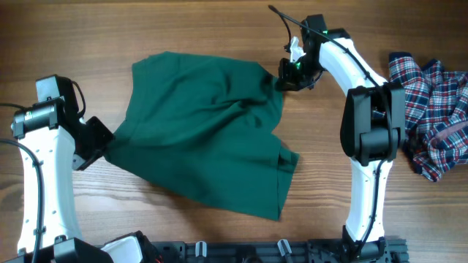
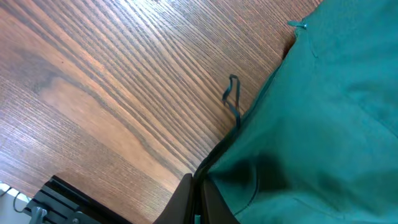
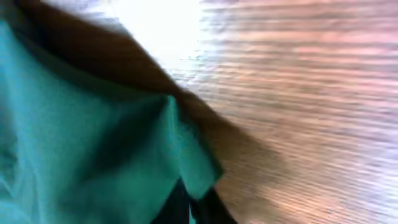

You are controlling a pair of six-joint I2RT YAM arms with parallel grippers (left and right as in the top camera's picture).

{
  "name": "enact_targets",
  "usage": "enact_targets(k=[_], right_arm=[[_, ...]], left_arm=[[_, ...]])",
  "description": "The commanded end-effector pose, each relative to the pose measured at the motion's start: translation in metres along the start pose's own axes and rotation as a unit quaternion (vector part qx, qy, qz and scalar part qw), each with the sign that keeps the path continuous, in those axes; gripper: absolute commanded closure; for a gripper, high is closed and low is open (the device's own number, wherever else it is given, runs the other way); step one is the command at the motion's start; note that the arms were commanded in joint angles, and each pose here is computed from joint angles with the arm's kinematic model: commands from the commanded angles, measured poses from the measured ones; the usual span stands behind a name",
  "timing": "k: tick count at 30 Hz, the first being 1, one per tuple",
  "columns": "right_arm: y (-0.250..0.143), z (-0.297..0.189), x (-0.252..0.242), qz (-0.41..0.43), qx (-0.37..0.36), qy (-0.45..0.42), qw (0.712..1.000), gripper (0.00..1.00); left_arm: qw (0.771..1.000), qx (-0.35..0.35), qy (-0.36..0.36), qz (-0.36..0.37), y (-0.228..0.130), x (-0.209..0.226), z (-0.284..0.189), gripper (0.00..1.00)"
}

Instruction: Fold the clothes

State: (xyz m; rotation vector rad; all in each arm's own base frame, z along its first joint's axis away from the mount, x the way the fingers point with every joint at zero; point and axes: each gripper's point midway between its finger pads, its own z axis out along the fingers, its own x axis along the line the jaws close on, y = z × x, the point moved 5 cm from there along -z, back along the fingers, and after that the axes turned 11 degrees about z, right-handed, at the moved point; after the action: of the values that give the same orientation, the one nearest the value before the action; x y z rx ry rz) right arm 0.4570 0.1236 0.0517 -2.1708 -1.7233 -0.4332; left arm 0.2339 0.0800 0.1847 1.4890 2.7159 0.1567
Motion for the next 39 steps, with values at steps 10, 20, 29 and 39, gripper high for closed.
enact_targets(k=[10,20,29,39], right_arm=[[0.073,-0.185,0.020,-0.102,-0.285,-0.038,0.952,0.95],[0.022,-0.040,-0.011,-0.024,-0.005,0.079,0.997,0.30],[0.030,-0.007,0.008,-0.051,-0.022,0.098,0.994,0.96],[0.078,-0.134,0.014,-0.113,-0.234,0.014,0.966,0.96]], left_arm=[[1.000,-0.015,0.002,-0.001,0.003,0.002,-0.006,0.96],[1.000,-0.017,-0.009,-0.001,0.004,0.000,-0.006,0.63],[0.983,-0.090,-0.151,0.044,0.035,-0.047,-0.014,0.87],[0.968,-0.039,-0.152,0.197,0.044,-0.155,0.084,0.90]])
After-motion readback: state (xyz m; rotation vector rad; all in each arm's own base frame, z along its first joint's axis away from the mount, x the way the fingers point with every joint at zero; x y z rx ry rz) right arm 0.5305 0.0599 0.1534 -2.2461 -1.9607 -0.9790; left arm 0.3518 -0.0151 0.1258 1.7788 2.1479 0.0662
